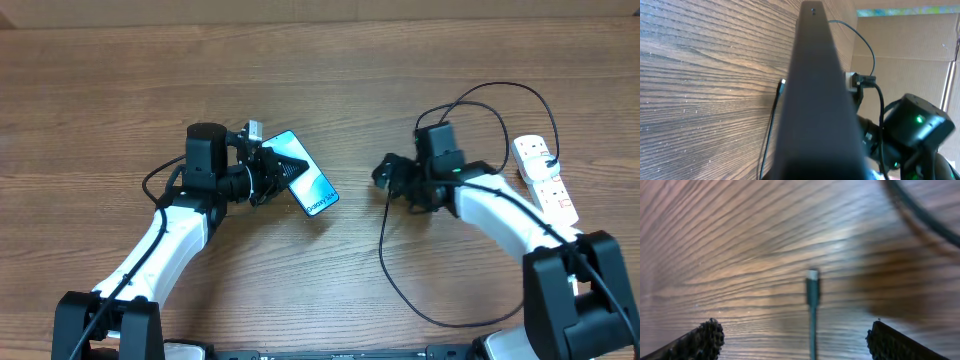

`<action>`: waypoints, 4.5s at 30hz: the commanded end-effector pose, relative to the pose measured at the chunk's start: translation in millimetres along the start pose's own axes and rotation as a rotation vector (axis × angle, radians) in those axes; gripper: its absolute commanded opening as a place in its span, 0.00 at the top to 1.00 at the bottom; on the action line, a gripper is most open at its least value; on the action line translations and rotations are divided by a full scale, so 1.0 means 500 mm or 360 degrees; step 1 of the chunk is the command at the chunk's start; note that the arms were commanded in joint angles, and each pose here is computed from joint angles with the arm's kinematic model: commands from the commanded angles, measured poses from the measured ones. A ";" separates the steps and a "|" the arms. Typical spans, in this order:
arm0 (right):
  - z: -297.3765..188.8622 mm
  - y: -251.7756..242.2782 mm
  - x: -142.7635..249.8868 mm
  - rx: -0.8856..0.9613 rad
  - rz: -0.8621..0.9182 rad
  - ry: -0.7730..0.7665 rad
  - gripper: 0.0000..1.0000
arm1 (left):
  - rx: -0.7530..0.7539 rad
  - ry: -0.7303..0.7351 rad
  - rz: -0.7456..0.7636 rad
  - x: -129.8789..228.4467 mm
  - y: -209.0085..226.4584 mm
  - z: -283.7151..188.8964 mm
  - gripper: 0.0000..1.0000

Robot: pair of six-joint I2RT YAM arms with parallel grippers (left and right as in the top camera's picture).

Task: Plug charger to phone and switch on socket
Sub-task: 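Grasp the black cable near its USB-C plug with the right gripper, then lift the USB-C plug with the right gripper toward the phone's bottom edge, then align and push the USB-C plug into the phone's bottom port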

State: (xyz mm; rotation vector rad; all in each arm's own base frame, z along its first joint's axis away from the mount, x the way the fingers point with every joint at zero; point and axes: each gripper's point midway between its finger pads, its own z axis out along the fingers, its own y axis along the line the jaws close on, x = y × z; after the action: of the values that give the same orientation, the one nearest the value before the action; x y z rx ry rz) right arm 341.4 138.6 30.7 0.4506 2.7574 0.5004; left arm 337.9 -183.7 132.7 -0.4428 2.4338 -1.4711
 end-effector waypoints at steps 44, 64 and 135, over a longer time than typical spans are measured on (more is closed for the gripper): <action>0.095 -0.104 0.095 0.0363 -0.0273 0.0275 0.80 | 0.0071 0.0056 0.0031 0.002 -0.029 -0.006 0.94; -0.152 0.166 0.082 -0.0944 -0.0806 0.0470 0.96 | 0.0323 0.0156 0.0274 0.013 -0.090 -0.022 0.96; -0.316 0.354 0.231 -0.1765 -0.1235 0.0590 0.96 | 0.0876 0.0193 0.0849 -0.008 -0.239 -0.165 0.96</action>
State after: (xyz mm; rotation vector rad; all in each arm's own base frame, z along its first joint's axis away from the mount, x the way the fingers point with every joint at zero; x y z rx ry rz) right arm 226.5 290.5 205.0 -0.9660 2.1942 1.7263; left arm 325.0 -169.3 266.2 0.3652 1.8859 -1.8160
